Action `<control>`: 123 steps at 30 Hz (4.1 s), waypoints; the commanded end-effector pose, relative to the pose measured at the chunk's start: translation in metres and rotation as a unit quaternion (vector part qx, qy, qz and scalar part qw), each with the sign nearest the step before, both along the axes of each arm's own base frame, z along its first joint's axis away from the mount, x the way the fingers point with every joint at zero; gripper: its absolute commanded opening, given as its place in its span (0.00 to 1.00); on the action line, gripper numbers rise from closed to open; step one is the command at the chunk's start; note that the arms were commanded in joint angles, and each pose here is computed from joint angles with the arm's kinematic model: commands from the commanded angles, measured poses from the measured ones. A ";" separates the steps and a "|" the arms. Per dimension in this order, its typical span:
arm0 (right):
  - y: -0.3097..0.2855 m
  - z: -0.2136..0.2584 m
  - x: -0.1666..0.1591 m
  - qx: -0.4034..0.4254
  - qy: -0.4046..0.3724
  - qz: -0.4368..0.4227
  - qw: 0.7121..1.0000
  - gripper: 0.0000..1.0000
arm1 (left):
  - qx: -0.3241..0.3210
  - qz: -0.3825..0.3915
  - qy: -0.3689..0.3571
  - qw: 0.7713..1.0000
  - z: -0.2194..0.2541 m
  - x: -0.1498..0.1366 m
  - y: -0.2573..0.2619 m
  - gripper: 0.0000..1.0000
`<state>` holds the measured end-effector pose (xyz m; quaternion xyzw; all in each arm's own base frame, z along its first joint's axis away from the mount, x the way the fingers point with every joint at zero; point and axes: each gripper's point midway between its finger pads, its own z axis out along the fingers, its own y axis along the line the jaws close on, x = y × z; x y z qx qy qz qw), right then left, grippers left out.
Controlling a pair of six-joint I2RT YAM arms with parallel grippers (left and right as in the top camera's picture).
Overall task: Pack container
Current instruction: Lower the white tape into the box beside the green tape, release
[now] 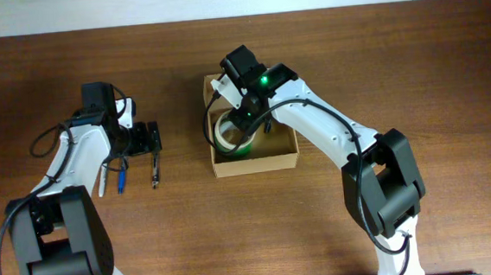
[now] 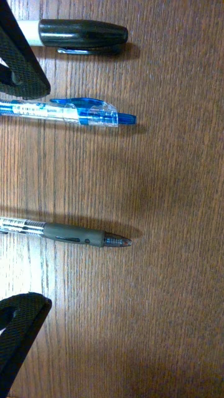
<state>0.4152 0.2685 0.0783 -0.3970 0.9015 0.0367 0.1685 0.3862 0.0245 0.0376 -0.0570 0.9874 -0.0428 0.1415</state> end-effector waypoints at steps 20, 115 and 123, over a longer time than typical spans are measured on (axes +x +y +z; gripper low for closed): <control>-0.002 0.099 -0.002 0.015 -0.034 -0.016 0.999 0.37 | -0.002 -0.007 -0.004 1.000 0.002 0.003 0.000 0.99; 0.000 0.008 -0.013 -0.009 0.094 -0.023 0.995 0.04 | -0.002 -0.008 -0.004 1.000 0.002 0.003 0.000 0.99; 0.003 0.149 -0.003 0.059 -0.016 -0.032 0.998 0.04 | -0.002 -0.008 -0.004 1.000 0.002 0.003 0.000 0.99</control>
